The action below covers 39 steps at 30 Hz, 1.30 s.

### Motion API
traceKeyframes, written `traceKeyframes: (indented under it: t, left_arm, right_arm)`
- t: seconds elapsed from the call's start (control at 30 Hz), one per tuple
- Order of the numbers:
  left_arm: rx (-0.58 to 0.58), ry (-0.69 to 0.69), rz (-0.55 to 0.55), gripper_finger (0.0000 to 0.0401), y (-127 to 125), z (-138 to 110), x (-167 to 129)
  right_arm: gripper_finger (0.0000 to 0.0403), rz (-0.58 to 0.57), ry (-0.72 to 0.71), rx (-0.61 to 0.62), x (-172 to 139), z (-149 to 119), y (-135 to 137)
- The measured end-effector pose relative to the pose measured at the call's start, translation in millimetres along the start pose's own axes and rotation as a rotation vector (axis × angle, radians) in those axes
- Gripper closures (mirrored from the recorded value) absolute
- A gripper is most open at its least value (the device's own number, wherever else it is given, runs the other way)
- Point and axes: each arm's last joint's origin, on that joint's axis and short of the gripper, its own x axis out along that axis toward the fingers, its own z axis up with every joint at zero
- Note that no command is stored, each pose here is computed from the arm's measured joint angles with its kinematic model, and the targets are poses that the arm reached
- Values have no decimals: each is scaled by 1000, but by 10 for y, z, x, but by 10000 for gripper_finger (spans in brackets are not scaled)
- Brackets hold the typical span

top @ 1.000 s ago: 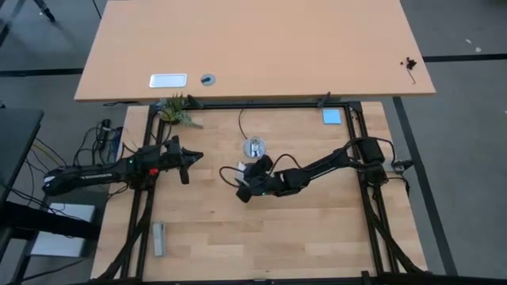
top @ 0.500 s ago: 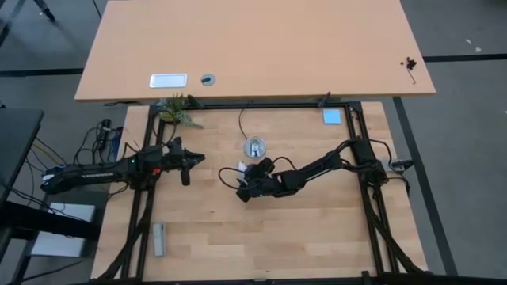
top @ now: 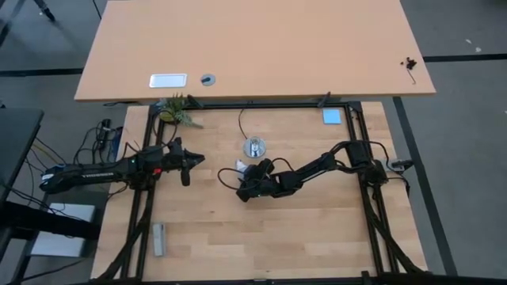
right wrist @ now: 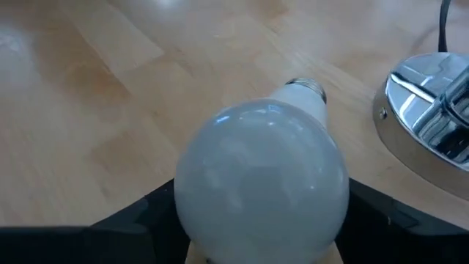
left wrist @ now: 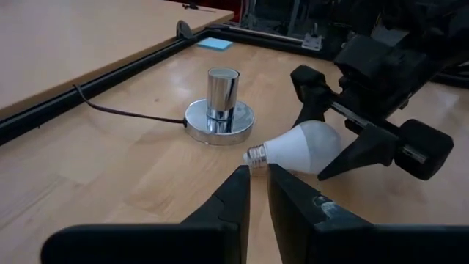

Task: Screw lightbulb
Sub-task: Insert the white lightbulb into the silver lamp

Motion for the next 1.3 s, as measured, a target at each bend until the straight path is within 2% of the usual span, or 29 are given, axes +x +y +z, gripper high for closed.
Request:
traceKeyframes:
  t: [0.13, 0.23, 0.47, 0.63, 0.87, 0.97, 1.3]
  left_arm:
    - [4, 1, -5, 345, -2, 1, 0]
    - [11, 6, -60, 345, -18, 1, -1]
    - [39, 0, -374, 345, -111, 30, -21]
    - [27, -66, -481, 344, -191, 103, -42]
    - [28, -72, -589, 309, -358, 341, -72]
    - [27, -15, -617, 287, -429, 411, -53]
    - [90, 189, -547, 241, -690, 627, 189]
  right_arm:
    - [129, 35, -10, -9, -37, 89, 60]
    - [124, 115, -8, -22, -117, 212, 147]
    - [125, 419, 1, -60, -482, 582, 358]
    - [124, 574, 16, -82, -647, 701, 458]
    - [123, 589, 43, -143, -759, 751, 441]
    - [123, 588, 46, -147, -814, 796, 418]
    - [123, 648, 81, -157, -851, 801, 420]
